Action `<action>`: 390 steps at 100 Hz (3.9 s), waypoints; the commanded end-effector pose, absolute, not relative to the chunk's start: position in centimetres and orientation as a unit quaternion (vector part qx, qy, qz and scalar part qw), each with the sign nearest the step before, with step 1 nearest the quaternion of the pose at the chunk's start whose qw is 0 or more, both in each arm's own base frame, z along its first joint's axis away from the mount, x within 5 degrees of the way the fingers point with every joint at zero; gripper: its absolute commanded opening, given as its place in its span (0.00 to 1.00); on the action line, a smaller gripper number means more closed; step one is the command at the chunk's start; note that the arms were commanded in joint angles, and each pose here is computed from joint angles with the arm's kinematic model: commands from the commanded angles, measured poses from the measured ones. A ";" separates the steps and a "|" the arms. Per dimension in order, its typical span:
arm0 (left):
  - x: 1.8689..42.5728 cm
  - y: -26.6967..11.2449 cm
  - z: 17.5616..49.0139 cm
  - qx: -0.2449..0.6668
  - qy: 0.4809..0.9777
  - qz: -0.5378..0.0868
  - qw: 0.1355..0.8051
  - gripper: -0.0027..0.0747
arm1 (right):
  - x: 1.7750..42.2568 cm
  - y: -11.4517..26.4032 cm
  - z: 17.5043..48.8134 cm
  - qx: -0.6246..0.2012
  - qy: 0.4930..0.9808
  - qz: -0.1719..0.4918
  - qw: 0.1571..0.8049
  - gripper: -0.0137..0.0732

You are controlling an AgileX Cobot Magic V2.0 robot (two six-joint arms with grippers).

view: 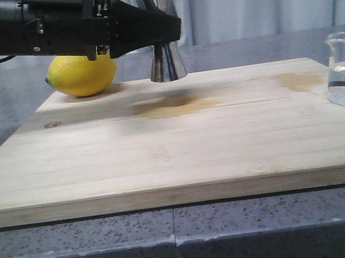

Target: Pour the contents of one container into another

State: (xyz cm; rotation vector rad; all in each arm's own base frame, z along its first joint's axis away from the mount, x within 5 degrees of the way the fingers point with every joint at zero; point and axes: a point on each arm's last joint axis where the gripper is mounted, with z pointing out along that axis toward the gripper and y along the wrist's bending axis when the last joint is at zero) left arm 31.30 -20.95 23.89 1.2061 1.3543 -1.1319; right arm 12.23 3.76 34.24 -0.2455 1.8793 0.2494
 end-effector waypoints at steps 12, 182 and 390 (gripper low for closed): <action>30.6 -21.2 27.5 0.476 0.497 -0.508 0.518 0.03 | 12.4 5.0 34.6 -0.125 0.738 0.139 0.648 0.82; 30.6 -21.2 27.5 0.476 0.497 -0.508 0.518 0.03 | 17.6 6.4 21.0 -0.133 0.718 0.140 0.669 0.88; 30.6 -21.2 27.5 0.476 0.497 -0.508 0.518 0.03 | 20.7 7.2 25.1 -0.155 0.702 0.121 0.684 0.48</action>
